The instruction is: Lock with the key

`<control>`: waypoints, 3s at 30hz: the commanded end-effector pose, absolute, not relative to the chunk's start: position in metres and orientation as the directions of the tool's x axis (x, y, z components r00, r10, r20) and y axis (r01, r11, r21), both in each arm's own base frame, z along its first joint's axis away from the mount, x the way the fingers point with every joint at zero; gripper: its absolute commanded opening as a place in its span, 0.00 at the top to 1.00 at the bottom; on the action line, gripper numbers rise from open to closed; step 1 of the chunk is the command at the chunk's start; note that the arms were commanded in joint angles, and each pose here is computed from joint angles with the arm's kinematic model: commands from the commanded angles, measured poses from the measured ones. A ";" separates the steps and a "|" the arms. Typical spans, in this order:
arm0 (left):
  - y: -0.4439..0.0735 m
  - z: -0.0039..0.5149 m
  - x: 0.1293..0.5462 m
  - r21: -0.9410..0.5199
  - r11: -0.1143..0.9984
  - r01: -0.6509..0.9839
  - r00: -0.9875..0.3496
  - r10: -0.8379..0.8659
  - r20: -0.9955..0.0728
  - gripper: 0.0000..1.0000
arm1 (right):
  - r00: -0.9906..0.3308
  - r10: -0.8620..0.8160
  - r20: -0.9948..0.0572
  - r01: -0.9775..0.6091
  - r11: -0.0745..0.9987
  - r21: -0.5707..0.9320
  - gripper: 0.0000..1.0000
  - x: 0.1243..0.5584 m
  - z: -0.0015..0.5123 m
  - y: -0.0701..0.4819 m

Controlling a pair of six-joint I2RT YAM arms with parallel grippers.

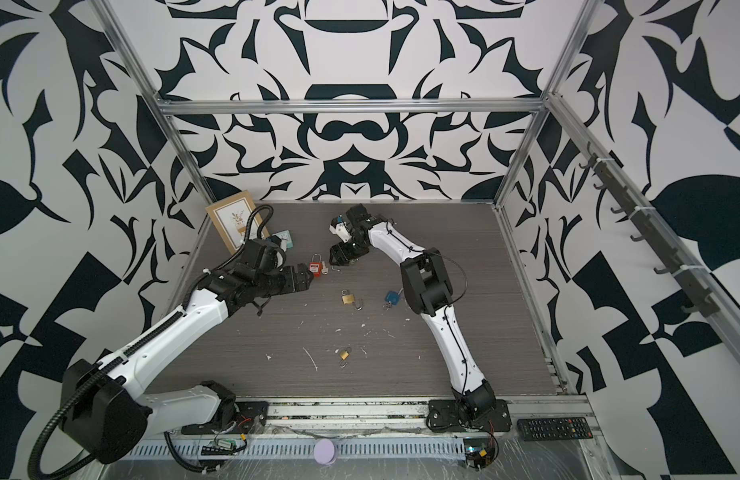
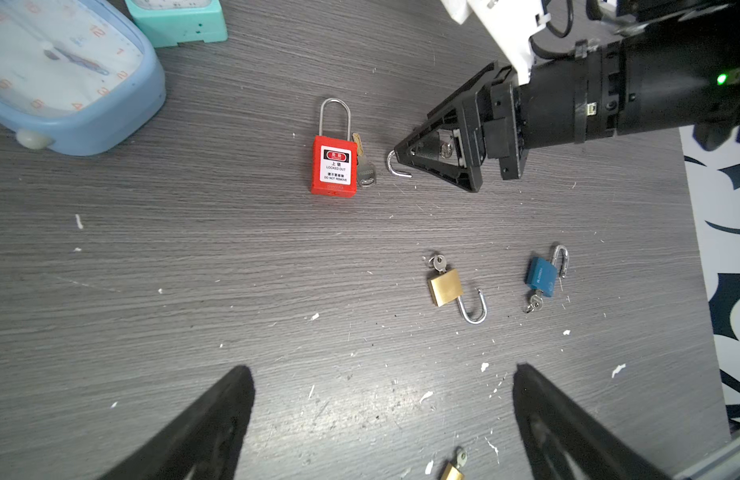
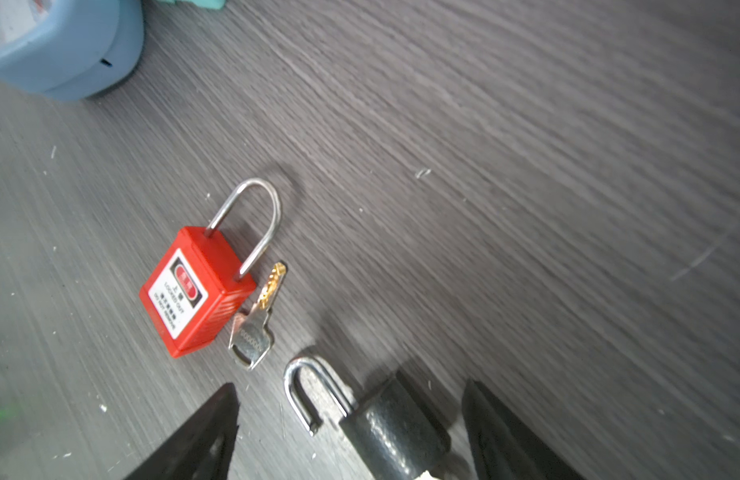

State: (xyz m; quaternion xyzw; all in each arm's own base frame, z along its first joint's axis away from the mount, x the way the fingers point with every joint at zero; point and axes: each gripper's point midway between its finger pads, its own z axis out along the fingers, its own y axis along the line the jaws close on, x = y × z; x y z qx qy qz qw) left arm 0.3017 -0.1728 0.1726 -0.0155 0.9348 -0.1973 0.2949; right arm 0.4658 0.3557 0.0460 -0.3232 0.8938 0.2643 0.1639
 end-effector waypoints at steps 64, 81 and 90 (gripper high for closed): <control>-0.174 0.171 0.302 -0.382 0.921 0.079 -0.830 -0.152 -0.537 0.00 | -0.947 0.057 -0.315 -0.062 0.933 0.354 0.49 0.409 0.045 0.312; -0.233 0.173 0.325 -0.303 0.930 0.210 -0.837 0.010 -0.548 0.01 | -0.881 0.124 -0.456 -0.078 0.913 0.400 0.38 0.392 0.116 0.220; -0.287 0.134 0.350 -0.189 0.927 0.325 -0.857 0.204 -0.473 0.08 | -0.807 0.139 -0.574 0.018 0.977 0.212 0.18 0.361 0.130 0.149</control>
